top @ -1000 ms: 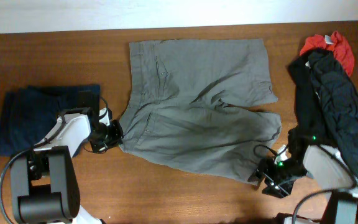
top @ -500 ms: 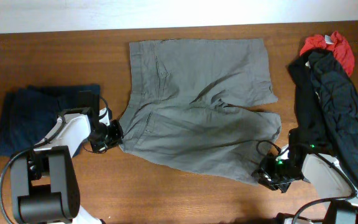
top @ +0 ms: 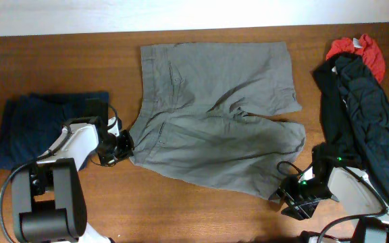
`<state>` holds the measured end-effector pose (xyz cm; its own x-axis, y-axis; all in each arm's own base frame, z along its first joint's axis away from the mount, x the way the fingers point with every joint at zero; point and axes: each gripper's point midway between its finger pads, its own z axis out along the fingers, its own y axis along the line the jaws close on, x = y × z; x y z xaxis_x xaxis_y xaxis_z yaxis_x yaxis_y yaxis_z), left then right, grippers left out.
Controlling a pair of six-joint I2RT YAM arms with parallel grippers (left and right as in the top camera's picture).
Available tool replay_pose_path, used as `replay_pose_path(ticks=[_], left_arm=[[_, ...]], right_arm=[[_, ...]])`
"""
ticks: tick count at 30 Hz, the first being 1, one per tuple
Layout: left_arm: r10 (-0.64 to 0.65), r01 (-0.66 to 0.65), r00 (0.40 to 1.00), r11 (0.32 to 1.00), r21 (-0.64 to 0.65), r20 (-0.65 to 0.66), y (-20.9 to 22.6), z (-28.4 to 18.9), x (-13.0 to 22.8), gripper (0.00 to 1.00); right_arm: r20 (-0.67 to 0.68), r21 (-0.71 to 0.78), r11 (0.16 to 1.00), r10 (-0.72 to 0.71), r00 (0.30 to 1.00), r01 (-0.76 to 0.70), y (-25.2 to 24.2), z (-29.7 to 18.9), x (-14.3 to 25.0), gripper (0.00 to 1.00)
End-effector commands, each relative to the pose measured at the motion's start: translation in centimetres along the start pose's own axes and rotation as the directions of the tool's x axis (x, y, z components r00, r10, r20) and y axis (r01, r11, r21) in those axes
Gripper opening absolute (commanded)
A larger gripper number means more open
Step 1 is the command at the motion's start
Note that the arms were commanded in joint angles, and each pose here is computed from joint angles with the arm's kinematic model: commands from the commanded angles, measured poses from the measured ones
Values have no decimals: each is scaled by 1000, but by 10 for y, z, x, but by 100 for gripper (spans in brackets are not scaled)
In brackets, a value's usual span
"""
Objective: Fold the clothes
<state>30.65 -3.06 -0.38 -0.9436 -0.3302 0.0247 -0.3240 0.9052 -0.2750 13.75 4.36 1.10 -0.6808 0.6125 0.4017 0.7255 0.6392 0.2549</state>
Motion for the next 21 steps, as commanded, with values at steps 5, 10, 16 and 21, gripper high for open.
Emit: replay_pose_path(ticks=[5, 10, 16, 21], left_arm=[[-16, 15, 999, 1000, -24, -50, 7, 12, 10, 9], [-17, 16, 998, 1000, -25, -53, 8, 12, 11, 9], [-17, 16, 998, 1000, -25, -52, 8, 12, 11, 9], [-17, 16, 998, 1000, -25, -52, 8, 12, 11, 9]], right_arm=[[57, -44, 999, 17, 998, -14, 8, 1, -12, 53], [88, -70, 996, 56, 995, -50, 11, 4, -20, 44], [71, -61, 997, 56, 996, -52, 7, 8, -15, 27], [105, -65, 998, -7, 994, 14, 10, 5, -22, 6]])
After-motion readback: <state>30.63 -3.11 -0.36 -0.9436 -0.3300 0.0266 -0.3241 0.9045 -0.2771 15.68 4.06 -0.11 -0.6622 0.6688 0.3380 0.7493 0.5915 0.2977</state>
